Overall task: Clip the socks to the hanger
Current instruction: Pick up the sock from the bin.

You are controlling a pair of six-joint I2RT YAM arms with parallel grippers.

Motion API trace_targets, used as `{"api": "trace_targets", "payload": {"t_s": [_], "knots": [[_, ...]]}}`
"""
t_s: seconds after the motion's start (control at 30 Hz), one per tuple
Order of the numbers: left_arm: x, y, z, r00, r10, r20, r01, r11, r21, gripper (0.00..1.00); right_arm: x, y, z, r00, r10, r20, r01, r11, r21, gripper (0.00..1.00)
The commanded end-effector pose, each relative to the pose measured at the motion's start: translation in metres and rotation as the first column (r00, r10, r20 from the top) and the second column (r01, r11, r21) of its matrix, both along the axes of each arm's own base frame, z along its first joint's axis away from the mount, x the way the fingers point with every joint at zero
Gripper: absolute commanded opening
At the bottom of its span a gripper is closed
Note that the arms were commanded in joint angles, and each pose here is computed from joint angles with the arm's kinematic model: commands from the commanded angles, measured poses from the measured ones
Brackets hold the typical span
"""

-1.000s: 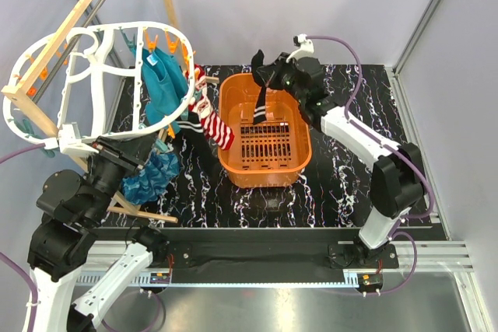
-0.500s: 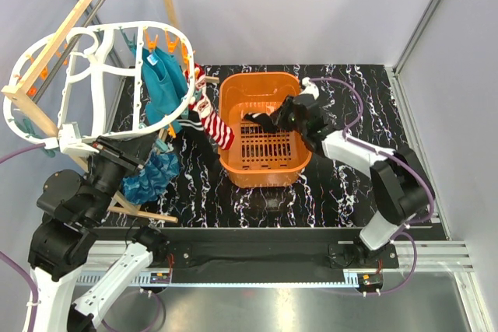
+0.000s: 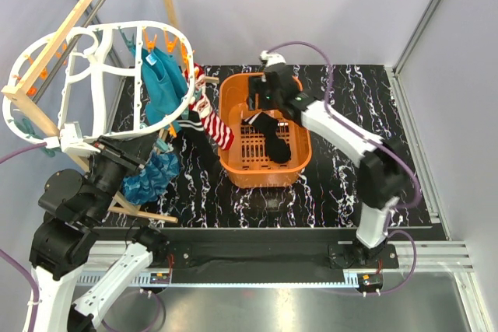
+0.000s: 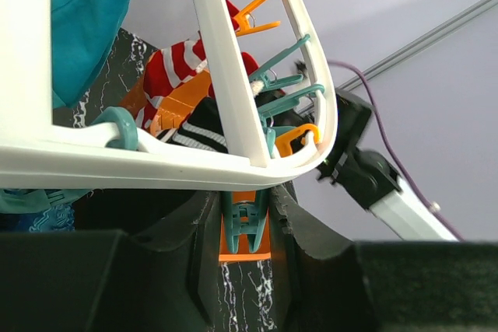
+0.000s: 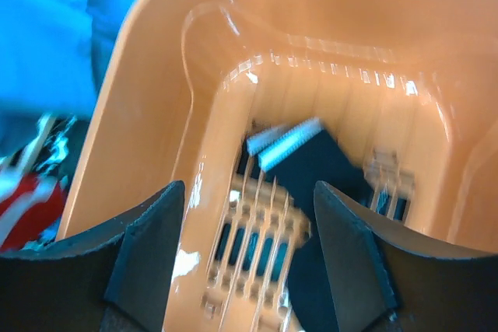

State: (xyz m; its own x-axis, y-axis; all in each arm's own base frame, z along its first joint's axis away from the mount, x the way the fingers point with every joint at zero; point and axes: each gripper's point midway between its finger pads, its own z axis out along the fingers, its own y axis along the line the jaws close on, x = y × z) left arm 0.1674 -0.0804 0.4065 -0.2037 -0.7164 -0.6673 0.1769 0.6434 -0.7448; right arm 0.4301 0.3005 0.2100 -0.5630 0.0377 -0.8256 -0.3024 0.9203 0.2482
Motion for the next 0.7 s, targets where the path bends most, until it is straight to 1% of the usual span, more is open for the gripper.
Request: {"api": "trace_targets", "payload": {"t_s": [0.0, 0.03, 0.07, 0.1, 0.13, 0.17, 0.2, 0.27, 0.43, 0.57, 0.6, 0.63, 0.67], "knots": [[0.0, -0.003, 0.012, 0.999, -0.016, 0.042, 0.017, 1.0, -0.013, 0.0, 0.011, 0.002, -0.051, 0.989, 0.073, -0.132, -0.099, 0.974, -0.204, 0.73], [0.0, -0.003, 0.012, 0.999, -0.018, 0.043, 0.019, 1.0, -0.014, 0.0, 0.017, 0.004, -0.074, 0.983, 0.061, -0.173, -0.1, 0.969, -0.224, 0.73], [0.0, -0.003, 0.012, 0.999, -0.016, 0.041, 0.017, 1.0, -0.016, 0.0, 0.025, 0.01, -0.067, 0.985, 0.061, -0.161, -0.094, 0.973, -0.211, 0.73], [0.0, -0.003, 0.011, 0.999, -0.015, 0.036, 0.016, 1.0, -0.016, 0.0, 0.028, 0.012, -0.072, 0.984, 0.05, -0.171, -0.085, 0.974, -0.208, 0.73], [0.0, -0.003, 0.01, 0.999, -0.015, 0.034, 0.015, 1.0, -0.013, 0.0, 0.031, 0.014, -0.089, 0.98, 0.04, -0.197, -0.084, 0.972, -0.221, 0.73], [-0.001, -0.003, 0.01, 0.999, -0.017, 0.033, 0.017, 1.0, -0.015, 0.0, 0.036, 0.017, -0.086, 0.981, 0.037, -0.189, -0.077, 0.974, -0.213, 0.72], [-0.001, -0.003, 0.011, 0.999, -0.015, 0.034, 0.016, 1.0, -0.017, 0.0, 0.038, 0.014, -0.092, 0.979, 0.007, -0.205, -0.054, 0.973, -0.225, 0.72], [0.0, -0.003, 0.01, 0.999, -0.017, 0.031, 0.017, 1.0, -0.017, 0.0, 0.04, 0.015, -0.106, 0.974, -0.006, -0.227, -0.049, 0.97, -0.236, 0.69], [0.0, -0.004, 0.009, 0.999, -0.021, 0.027, 0.022, 1.0, -0.016, 0.0, 0.041, 0.013, -0.135, 0.966, -0.034, -0.257, -0.037, 0.963, -0.266, 0.67], [0.0, -0.005, 0.007, 0.999, -0.024, 0.025, 0.025, 1.0, -0.016, 0.0, 0.043, 0.009, -0.151, 0.961, -0.044, -0.274, -0.044, 0.952, -0.303, 0.57], [0.001, -0.005, 0.006, 1.0, -0.021, 0.022, 0.022, 1.0, -0.016, 0.0, 0.045, 0.008, -0.153, 0.962, -0.052, -0.269, -0.036, 0.949, -0.313, 0.53], [0.0, -0.005, 0.007, 0.999, -0.023, 0.025, 0.023, 1.0, -0.017, 0.0, 0.045, 0.007, -0.155, 0.962, -0.052, -0.268, -0.038, 0.947, -0.318, 0.45], [0.001, -0.004, 0.007, 0.999, -0.02, 0.025, 0.02, 1.0, -0.017, 0.0, 0.046, 0.007, -0.156, 0.962, -0.055, -0.266, -0.034, 0.946, -0.321, 0.41]]}}
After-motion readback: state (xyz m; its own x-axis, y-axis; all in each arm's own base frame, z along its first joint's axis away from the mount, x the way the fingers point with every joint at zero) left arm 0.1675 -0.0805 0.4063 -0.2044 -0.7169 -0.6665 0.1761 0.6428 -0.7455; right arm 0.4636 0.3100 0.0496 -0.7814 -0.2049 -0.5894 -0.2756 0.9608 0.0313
